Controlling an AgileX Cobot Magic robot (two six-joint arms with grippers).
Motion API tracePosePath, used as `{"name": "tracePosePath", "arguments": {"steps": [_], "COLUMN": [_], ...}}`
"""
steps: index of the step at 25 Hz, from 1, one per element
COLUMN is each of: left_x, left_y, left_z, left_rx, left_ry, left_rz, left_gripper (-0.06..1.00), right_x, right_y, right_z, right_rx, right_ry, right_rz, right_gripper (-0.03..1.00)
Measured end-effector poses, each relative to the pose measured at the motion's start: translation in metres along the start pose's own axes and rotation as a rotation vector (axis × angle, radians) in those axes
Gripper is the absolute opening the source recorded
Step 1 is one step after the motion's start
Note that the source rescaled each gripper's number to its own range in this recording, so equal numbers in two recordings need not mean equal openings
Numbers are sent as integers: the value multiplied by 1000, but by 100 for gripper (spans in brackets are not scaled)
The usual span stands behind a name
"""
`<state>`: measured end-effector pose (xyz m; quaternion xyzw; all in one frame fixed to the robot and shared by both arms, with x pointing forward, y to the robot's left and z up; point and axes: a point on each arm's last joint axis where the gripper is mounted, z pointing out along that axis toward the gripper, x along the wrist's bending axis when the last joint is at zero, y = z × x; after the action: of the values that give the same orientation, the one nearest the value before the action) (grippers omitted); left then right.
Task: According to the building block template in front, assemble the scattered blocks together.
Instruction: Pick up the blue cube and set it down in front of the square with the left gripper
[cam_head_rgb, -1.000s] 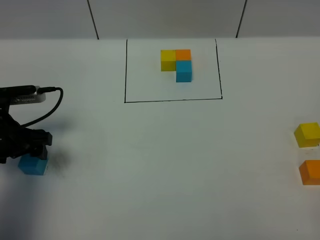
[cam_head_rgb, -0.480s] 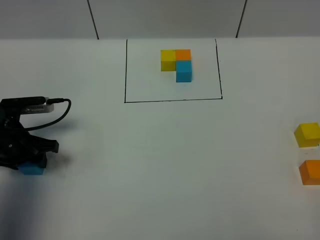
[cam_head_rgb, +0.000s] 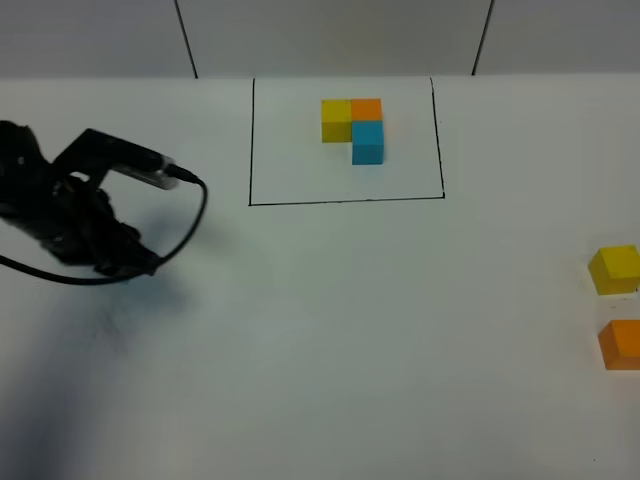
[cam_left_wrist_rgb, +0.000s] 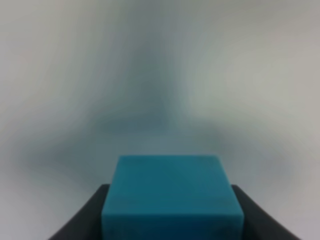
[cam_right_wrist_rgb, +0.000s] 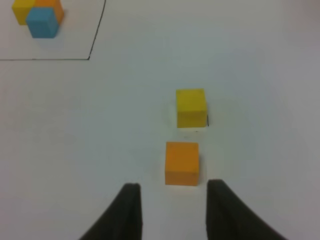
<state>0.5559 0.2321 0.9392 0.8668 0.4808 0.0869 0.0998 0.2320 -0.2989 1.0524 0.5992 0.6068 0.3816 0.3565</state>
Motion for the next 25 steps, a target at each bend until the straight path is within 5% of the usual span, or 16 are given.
{"name": "tracePosePath", "arguments": {"steps": [5, 8, 17, 25], "left_x": [-73, -119, -205, -232], "left_y": [41, 54, 81, 86], "left_z": [-22, -24, 9, 38], "left_rx": [-42, -17, 16, 59], "left_ry": [-113, -180, -250, -241], "left_rz": [652, 868, 1083, 1176], "left_gripper": [0, 0, 0, 0], "right_x": [0, 0, 0, 0], "right_y": [0, 0, 0, 0], "right_z": [0, 0, 0, 0], "right_rx": [0, 0, 0, 0], "right_ry": [0, 0, 0, 0], "right_rz": [0, 0, 0, 0], "right_gripper": [7, 7, 7, 7]}}
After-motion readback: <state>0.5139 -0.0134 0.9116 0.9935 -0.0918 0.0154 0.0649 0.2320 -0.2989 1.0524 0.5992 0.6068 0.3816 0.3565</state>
